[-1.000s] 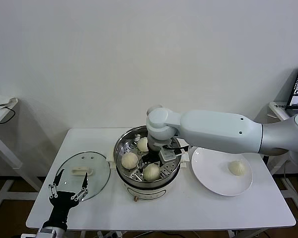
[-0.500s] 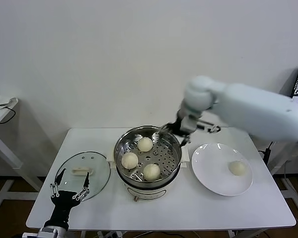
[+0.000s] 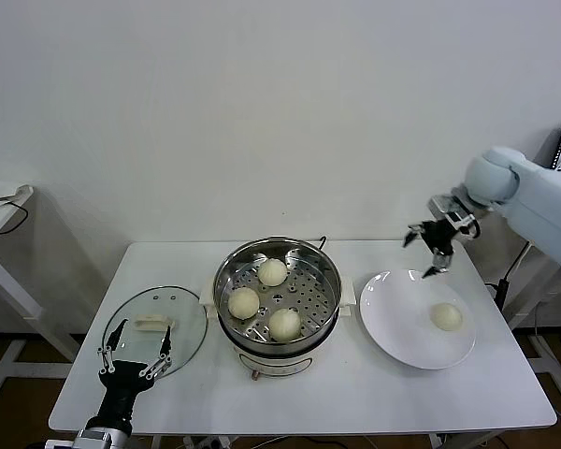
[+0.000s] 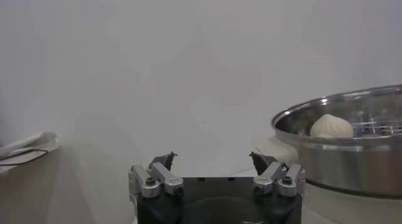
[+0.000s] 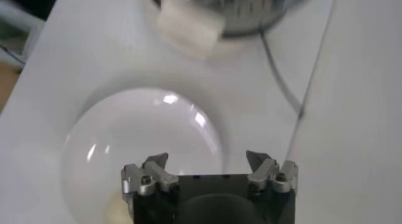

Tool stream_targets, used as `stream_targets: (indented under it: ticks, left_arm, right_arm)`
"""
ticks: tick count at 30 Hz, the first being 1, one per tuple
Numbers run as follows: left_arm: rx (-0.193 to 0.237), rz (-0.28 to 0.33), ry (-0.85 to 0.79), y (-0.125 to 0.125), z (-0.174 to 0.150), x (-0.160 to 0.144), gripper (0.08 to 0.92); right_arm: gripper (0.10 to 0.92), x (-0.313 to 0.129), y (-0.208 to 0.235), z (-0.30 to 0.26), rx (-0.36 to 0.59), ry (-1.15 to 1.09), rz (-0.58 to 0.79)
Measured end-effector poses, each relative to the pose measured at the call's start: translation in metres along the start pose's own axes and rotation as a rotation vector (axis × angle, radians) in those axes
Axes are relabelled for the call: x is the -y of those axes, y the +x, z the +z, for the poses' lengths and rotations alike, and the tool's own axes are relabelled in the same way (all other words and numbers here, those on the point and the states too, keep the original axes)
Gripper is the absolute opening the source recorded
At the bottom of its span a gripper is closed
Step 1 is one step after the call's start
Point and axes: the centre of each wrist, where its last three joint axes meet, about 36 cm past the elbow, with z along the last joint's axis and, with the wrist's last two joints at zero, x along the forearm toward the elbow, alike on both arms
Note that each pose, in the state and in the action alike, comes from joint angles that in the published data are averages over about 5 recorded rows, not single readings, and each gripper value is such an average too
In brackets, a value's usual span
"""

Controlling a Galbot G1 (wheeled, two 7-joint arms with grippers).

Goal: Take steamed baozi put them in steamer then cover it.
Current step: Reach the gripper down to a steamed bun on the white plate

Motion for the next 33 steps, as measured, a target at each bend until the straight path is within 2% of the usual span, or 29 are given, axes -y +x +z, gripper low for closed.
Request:
stream_targets:
  ticks: [7,16,27,33]
  left_arm:
    - [-0.018,0.004,0.003,0.003,0.004,0.002,0.823]
    - [-0.024,0.003,0.004,0.005,0.005,0.002,0.823]
    - [-0.038,0.006,0.007,0.009,0.009,0.004,0.823]
    - [-0.040,0.005,0.007,0.009,0.010,0.003,0.823]
  right_arm:
    - [0.823,-0.019,-0.048,0.038,-0.057,-0.133,-0.040]
    - [0.823,-0.039,-0.093,0.061,-0.096,-0.216,-0.082]
    - [0.821,-0.044,-0.119,0.068,-0.117,-0.262,-0.093]
    - [0.776,-0.047,-0.128,0.070,-0.122,-0.277,-0.100]
